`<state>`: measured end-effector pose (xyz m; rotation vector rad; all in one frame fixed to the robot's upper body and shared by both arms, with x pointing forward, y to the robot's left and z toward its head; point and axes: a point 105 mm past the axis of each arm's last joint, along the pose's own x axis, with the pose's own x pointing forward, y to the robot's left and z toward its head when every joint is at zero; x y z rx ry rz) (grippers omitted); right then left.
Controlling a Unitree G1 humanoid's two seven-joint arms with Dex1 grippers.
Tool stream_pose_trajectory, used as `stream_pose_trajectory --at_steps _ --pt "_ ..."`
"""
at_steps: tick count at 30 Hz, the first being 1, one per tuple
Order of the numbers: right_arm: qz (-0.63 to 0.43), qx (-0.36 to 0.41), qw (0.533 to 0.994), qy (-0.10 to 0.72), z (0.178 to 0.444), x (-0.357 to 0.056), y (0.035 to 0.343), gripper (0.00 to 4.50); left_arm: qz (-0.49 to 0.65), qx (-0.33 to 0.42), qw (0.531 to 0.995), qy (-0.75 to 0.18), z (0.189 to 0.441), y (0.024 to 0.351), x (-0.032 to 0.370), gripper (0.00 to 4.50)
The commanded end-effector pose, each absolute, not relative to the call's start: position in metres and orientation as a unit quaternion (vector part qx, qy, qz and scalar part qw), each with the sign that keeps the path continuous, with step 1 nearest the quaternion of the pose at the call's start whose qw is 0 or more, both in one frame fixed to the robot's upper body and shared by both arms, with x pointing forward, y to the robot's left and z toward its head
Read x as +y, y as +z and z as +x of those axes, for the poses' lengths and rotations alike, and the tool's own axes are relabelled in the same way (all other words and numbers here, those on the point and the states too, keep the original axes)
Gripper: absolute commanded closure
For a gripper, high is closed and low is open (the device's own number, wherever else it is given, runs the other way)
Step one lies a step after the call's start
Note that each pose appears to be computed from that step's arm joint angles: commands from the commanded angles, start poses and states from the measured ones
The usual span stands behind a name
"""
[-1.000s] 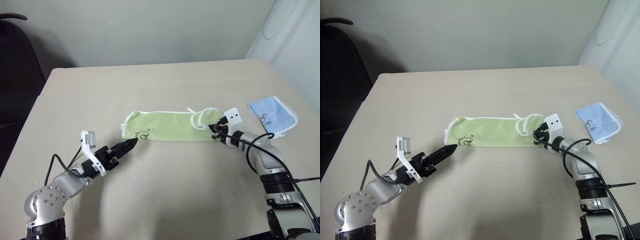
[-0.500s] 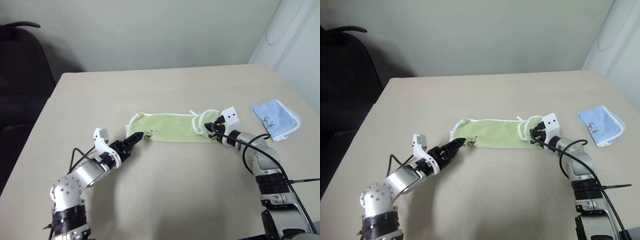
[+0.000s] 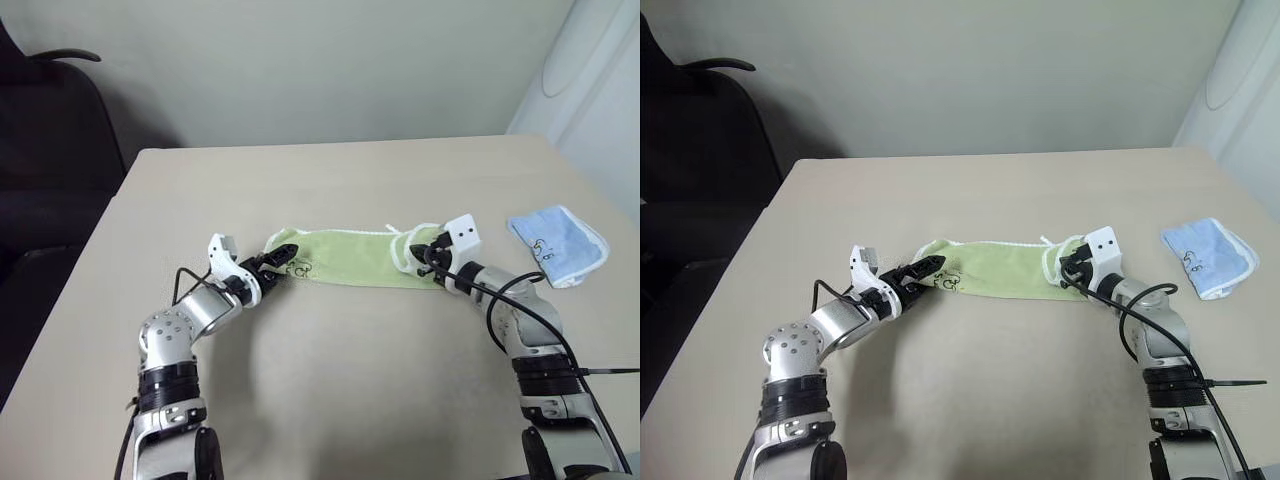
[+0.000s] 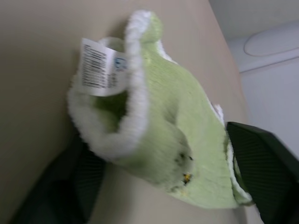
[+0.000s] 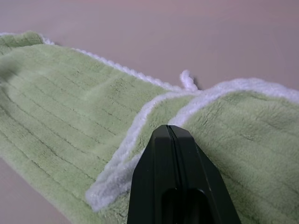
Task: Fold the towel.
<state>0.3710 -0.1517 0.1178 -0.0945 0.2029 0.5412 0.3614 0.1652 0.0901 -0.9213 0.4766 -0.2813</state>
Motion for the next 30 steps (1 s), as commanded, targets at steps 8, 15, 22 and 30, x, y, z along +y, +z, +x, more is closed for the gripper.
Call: stream_pose_trajectory --at_steps 8,15,22,30 --pt "-0.026 0.05 0.965 0.257 0.366 -0.157 0.147 4.5 -0.439 0.225 0.865 -0.095 0.362 0.07 0.176 4.4" --pt "-0.002 0.035 0.97 0.241 0.365 -0.164 0.155 4.5 -0.4 0.111 0.888 -0.197 0.36 0.133 0.168 4.45" --pt "0.046 0.009 0.982 0.184 0.374 -0.187 0.169 4.5 -0.248 0.074 0.895 -0.364 0.341 0.179 0.114 4.45" --pt "0.125 -0.024 0.989 0.08 0.384 -0.23 0.183 4.5 -0.093 0.065 0.858 -0.501 0.341 0.195 0.027 4.45"
